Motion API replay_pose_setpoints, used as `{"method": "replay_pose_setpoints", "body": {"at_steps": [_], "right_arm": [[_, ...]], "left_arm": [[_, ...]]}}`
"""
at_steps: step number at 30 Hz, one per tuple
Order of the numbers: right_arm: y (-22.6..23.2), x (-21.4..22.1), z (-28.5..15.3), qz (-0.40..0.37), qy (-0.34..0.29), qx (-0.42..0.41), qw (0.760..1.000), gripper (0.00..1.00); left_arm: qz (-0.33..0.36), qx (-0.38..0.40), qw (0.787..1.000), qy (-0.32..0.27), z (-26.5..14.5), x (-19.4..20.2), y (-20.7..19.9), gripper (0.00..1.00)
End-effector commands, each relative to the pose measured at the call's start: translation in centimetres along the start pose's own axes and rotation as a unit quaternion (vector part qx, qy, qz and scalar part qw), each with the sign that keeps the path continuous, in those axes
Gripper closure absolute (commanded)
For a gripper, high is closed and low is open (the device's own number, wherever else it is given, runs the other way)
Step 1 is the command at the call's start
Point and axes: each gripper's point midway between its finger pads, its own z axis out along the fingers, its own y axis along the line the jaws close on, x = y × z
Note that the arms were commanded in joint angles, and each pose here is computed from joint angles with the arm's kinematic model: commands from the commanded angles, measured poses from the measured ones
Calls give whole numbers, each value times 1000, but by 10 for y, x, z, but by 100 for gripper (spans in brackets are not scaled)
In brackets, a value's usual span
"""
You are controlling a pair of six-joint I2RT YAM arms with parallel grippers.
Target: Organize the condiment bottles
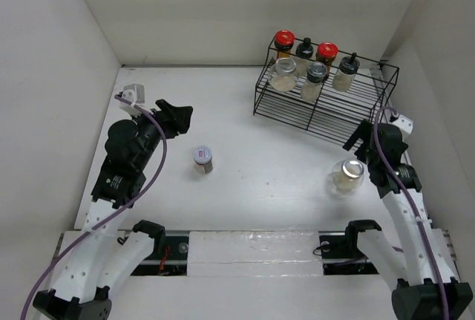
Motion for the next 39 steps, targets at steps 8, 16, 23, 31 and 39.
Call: {"method": "replay_pose_setpoints", "body": {"at_steps": [8, 16, 23, 31, 39], "right_arm": [[3, 40, 26, -20, 140, 9, 990, 0], [7, 64, 20, -49, 224, 13, 973, 4], [16, 75, 4, -75, 256, 1, 964, 12], [25, 83, -1, -98, 275, -12, 956, 11], [28, 93, -3, -104, 282, -26, 953, 27]], "left_arm": [[6, 34, 999, -38, -12, -21, -17, 35], [1, 26, 999, -37, -9, -20, -14, 35], [1, 28, 999, -41, -12, -22, -15, 35], [2, 32, 999, -39, -12, -21, -16, 35], [2, 37, 998, -47, -17, -25, -19, 35]]}}
